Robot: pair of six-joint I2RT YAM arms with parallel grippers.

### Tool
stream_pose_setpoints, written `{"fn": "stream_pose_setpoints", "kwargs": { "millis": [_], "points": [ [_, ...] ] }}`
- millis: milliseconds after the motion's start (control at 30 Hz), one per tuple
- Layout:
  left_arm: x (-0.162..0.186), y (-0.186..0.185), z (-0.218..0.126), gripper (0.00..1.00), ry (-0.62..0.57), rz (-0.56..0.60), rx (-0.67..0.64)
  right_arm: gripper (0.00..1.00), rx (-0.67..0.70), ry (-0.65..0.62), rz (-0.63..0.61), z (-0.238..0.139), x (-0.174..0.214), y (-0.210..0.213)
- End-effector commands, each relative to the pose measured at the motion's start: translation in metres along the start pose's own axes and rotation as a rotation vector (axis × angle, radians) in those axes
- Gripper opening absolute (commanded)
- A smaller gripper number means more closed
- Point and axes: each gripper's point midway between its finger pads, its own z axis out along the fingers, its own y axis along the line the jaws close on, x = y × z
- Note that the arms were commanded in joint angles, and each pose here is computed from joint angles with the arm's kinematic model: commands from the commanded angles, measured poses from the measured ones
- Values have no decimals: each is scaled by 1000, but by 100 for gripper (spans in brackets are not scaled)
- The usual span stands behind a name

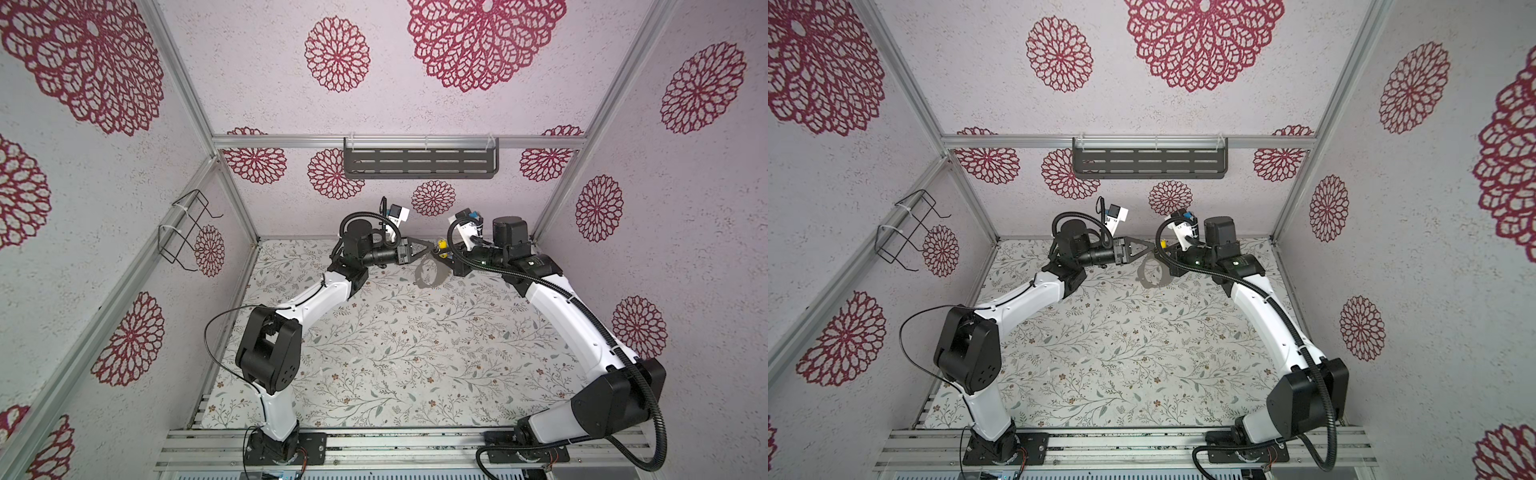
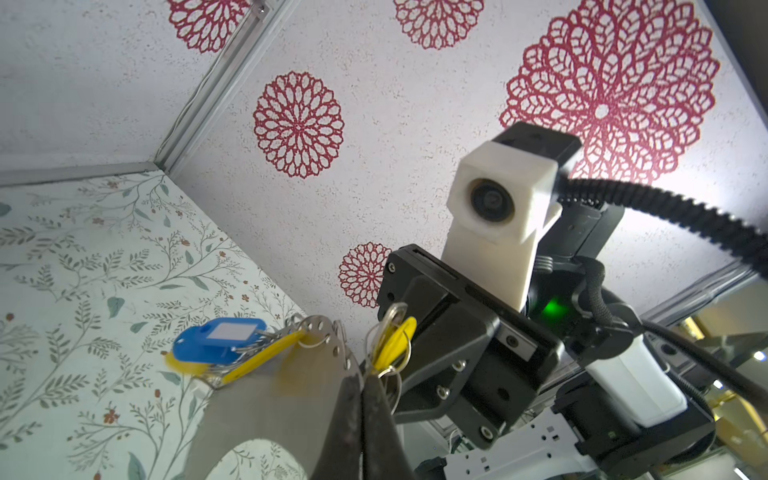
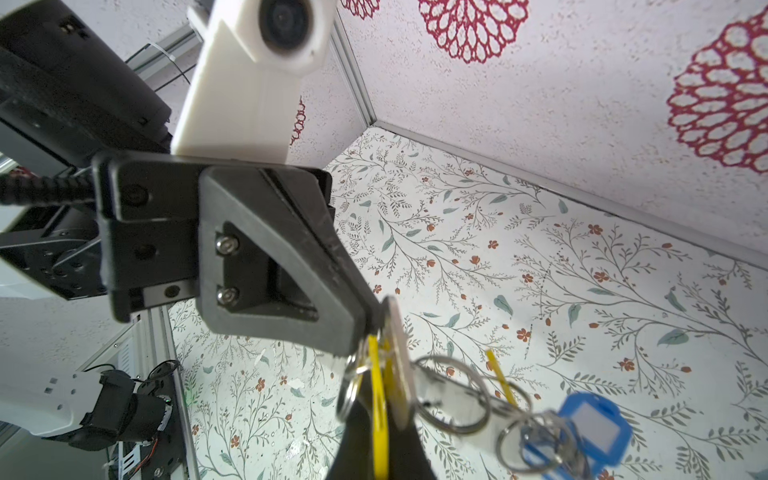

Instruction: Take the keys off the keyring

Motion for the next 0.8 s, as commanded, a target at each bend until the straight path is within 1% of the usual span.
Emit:
{"fn": "stream_pose_setpoints", "kwargs": {
  "millis": [0, 167, 333, 433, 533, 633, 767],
  "points": [
    [6, -17, 0, 0, 22, 30, 51, 0, -3, -70, -38, -9, -24, 5],
    [4, -16, -2, 0, 10, 31, 46, 0, 4, -60, -27, -8, -20, 1],
    [-1, -13, -5, 0, -9, 36, 34, 0, 44, -19, -21, -3, -8, -9],
    [-4, -3, -11, 0, -27, 45, -22, 0, 77, -4, -20, -2, -4, -17],
    [1, 12, -17, 0, -25, 54, -117, 0, 98, 7, -13, 1, -1, -23],
    [8, 22, -23, 0, -30, 58, -194, 0, 54, 18, -3, 10, 1, -17],
    [14, 32, -32, 0, -51, 82, -292, 0, 0, 68, 10, 28, 9, -7]
  ]
}}
